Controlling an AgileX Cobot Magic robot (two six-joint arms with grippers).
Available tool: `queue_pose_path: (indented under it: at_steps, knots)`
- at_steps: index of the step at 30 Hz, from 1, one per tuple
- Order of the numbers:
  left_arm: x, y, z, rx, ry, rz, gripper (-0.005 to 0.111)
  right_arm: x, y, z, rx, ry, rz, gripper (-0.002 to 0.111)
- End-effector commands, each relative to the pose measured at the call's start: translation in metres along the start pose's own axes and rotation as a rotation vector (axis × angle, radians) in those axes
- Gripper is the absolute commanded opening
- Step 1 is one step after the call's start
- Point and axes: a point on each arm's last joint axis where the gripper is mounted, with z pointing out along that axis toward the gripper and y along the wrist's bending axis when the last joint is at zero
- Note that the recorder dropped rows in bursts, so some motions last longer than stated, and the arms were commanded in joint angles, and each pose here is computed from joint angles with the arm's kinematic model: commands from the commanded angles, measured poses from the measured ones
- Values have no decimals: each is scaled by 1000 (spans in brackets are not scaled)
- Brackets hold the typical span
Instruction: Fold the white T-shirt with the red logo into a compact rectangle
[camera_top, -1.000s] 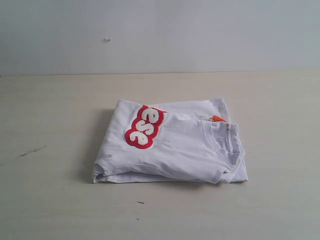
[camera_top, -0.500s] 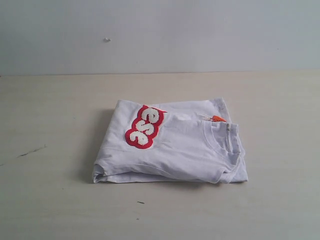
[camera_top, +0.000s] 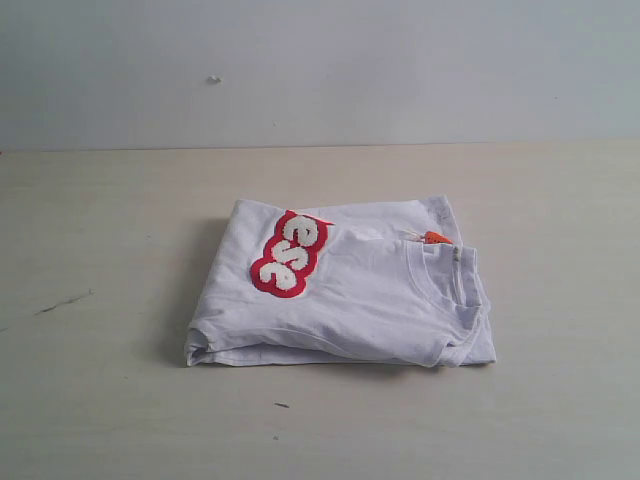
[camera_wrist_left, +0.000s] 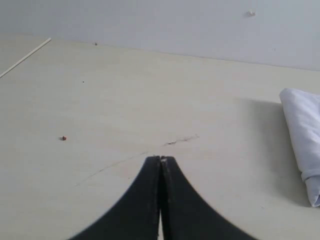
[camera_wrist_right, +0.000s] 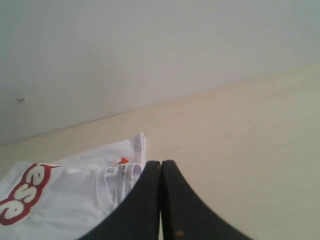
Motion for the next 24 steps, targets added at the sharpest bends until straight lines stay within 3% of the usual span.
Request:
queue_pose_path:
  at_steps: [1,4,9,18,24]
  knots:
    - [-1,0,0,0,-11,-7,0,2,1,0,-10,11,75,0]
    - [-1,0,0,0,-11,-7,0,2,-1,0,8,6,-2,0]
    - [-1,0,0,0,-11,-7,0,2,-1,0,8,6,-6,0]
    - [-1,0,0,0,-11,-7,0,2,-1,0,9,7,-392,0]
    - [-1,0,0,0,-11,-7,0,4,-2,0,14,37,-440,0]
